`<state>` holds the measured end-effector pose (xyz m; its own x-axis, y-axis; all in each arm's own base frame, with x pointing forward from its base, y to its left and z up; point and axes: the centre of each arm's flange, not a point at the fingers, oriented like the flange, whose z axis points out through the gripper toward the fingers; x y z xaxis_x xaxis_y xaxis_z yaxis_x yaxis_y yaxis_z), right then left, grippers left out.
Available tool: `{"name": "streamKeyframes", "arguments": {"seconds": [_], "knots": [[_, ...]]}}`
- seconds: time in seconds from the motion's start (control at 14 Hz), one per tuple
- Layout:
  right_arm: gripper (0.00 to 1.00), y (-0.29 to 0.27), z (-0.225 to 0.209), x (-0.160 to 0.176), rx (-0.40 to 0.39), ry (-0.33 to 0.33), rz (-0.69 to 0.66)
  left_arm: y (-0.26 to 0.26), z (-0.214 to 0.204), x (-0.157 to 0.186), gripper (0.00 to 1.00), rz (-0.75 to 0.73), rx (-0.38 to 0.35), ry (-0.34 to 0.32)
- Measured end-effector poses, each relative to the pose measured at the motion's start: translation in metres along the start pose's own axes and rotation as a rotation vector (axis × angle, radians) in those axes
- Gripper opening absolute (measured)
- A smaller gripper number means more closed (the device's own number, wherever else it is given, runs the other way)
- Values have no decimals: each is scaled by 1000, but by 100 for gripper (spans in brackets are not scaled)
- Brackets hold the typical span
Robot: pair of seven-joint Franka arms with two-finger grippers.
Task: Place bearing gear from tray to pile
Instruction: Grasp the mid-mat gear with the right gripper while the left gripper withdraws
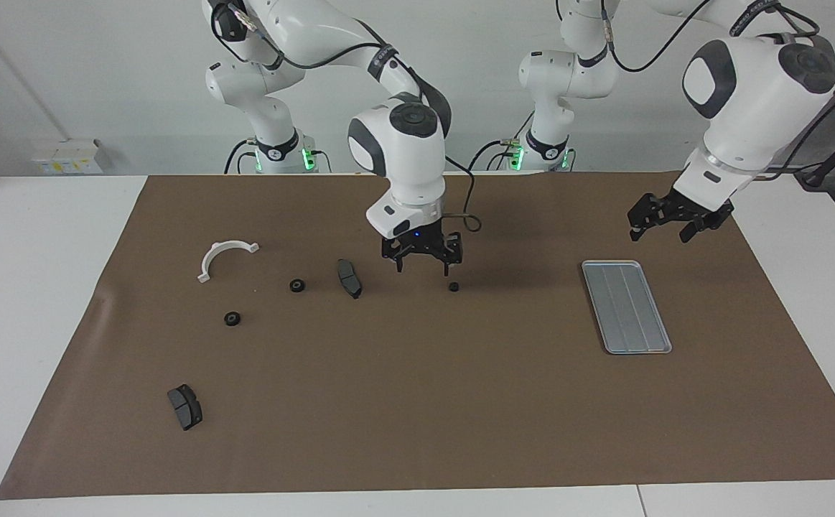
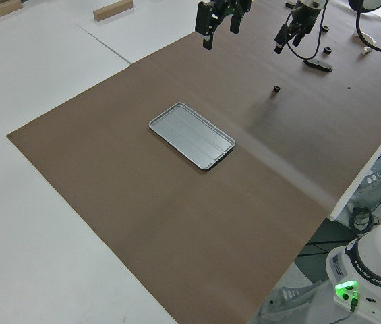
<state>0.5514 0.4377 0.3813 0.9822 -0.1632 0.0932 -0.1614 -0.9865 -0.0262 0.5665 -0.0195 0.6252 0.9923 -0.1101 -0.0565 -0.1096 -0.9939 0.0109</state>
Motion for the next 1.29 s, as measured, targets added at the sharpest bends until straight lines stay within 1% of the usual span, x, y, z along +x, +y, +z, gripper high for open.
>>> {"name": "streamKeyframes", "arguments": {"seconds": [0.14,0.21,0.36,0.43,0.5,0.57,0.64,0.72,0.79,0.86,0.93,1.07,1.15,1.29], "knots": [[100,-11,22,-7,-16,-10,-22,-11,-13,-7,100,71,24,-7],[100,-17,33,-11,-7,-7,-31,-21,-11,-7,100,99,28,-12],[98,-30,48,-20,10,-1,-51,-33,-1,-7,100,110,26,-18],[96,-33,51,-22,17,3,-57,-33,5,-5,100,96,26,-15],[96,-35,53,-23,24,7,-59,-30,10,-2,100,55,26,-7],[92,-36,54,-23,25,7,-60,-25,13,0,100,9,23,4],[92,-35,56,-24,23,5,-60,-20,14,2,100,-21,15,14],[88,-34,60,-25,19,2,-60,-18,16,3,100,-37,4,20],[87,-33,65,-26,16,-1,-61,-17,18,3,100,-46,-2,29],[81,-32,70,-28,12,-6,-62,-16,19,3,100,-49,-6,39],[81,-30,77,-32,6,-12,-65,-16,21,3,100,-49,-8,46],[77,-28,84,-36,-4,-21,-69,-13,21,1,100,-45,-9,52],[73,-28,85,-37,-4,-22,-69,-10,20,1,100,-40,-9,56],[62,-28,88,-38,9,-13,-71,-7,20,2,100,-36,-9,60]]}}
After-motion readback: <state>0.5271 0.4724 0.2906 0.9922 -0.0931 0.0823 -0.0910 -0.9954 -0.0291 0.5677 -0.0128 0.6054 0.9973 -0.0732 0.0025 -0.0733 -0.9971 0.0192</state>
